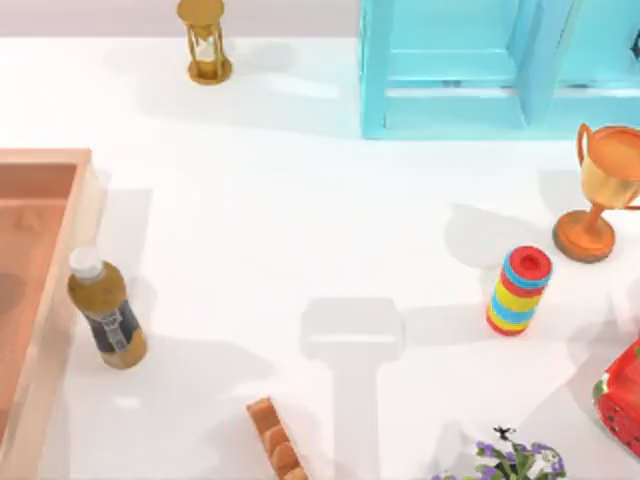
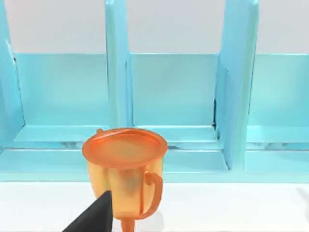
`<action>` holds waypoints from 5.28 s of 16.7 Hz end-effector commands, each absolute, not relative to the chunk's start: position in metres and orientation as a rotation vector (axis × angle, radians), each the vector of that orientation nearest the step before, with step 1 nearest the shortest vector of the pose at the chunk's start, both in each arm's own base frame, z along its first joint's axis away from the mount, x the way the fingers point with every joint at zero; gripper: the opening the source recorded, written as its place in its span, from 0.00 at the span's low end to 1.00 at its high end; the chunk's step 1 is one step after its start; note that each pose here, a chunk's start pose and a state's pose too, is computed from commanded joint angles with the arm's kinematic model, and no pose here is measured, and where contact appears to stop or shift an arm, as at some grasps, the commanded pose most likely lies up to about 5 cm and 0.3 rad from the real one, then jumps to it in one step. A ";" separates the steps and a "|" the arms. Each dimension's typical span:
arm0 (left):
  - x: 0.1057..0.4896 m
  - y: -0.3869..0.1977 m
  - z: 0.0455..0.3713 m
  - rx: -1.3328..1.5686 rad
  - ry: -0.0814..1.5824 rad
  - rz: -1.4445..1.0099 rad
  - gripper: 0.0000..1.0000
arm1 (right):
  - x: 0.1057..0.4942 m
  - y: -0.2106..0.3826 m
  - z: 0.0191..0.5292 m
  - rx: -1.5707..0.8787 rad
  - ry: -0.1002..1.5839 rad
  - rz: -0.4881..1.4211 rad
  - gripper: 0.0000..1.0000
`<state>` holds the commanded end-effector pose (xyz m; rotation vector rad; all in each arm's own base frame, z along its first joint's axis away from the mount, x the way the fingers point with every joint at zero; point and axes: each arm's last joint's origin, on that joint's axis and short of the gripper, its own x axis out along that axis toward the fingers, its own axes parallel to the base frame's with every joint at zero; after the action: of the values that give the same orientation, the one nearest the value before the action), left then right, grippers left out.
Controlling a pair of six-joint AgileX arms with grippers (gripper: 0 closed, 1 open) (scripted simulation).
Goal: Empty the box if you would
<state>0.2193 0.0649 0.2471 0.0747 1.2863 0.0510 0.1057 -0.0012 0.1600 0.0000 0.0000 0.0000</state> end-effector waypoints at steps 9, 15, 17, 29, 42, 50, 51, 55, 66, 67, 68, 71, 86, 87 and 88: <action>0.261 0.099 0.241 0.015 1.570 -0.014 1.00 | 0.106 -0.001 0.160 0.000 0.000 0.000 1.00; 0.263 0.099 0.232 0.014 1.571 -0.014 1.00 | 0.106 -0.001 0.160 0.000 0.000 0.000 1.00; 0.264 0.099 0.217 0.014 1.570 -0.014 1.00 | 0.106 -0.001 0.160 0.000 0.000 0.000 1.00; 0.261 0.099 0.141 0.015 1.570 -0.014 1.00 | 0.106 -0.001 0.160 0.000 0.000 0.000 1.00; 0.261 0.099 0.141 0.015 1.570 -0.014 0.10 | 0.106 -0.001 0.160 0.000 0.000 0.000 1.00; 0.261 0.099 0.141 0.015 1.570 -0.014 0.00 | 0.106 -0.001 0.160 0.000 0.000 0.000 1.00; 0.261 0.099 0.141 0.015 1.570 -0.014 0.00 | 0.106 -0.001 0.160 0.000 0.000 0.000 1.00; 0.265 0.100 0.150 0.017 1.568 -0.016 0.00 | 0.106 -0.001 0.160 0.000 0.000 0.000 1.00; 0.262 0.099 0.271 0.016 1.568 -0.015 0.00 | 0.106 -0.001 0.160 0.000 0.000 0.000 1.00; 0.261 0.099 0.272 0.017 1.567 -0.015 0.00 | 0.106 -0.001 0.160 0.000 0.000 0.000 1.00; 0.261 0.099 0.272 0.017 1.567 -0.015 0.00 | 0.106 -0.001 0.160 0.000 0.000 0.000 1.00; 0.262 0.100 0.270 0.015 1.571 -0.015 0.00 | 0.106 -0.001 0.160 0.000 0.000 0.000 1.00; 0.442 -0.064 0.233 0.044 1.514 -0.086 0.00 | 0.106 -0.001 0.160 0.000 0.000 0.000 1.00; 0.449 -0.079 0.225 0.041 1.518 -0.082 0.00 | 0.106 -0.001 0.160 0.000 0.000 0.000 1.00; 0.456 -0.092 0.216 0.037 1.525 -0.074 0.00 | 0.106 -0.001 0.160 0.000 0.000 0.000 1.00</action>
<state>0.4555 -0.0924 0.2163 0.0373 1.5250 -0.0741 0.1057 -0.0012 0.1600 0.0000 0.0000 0.0000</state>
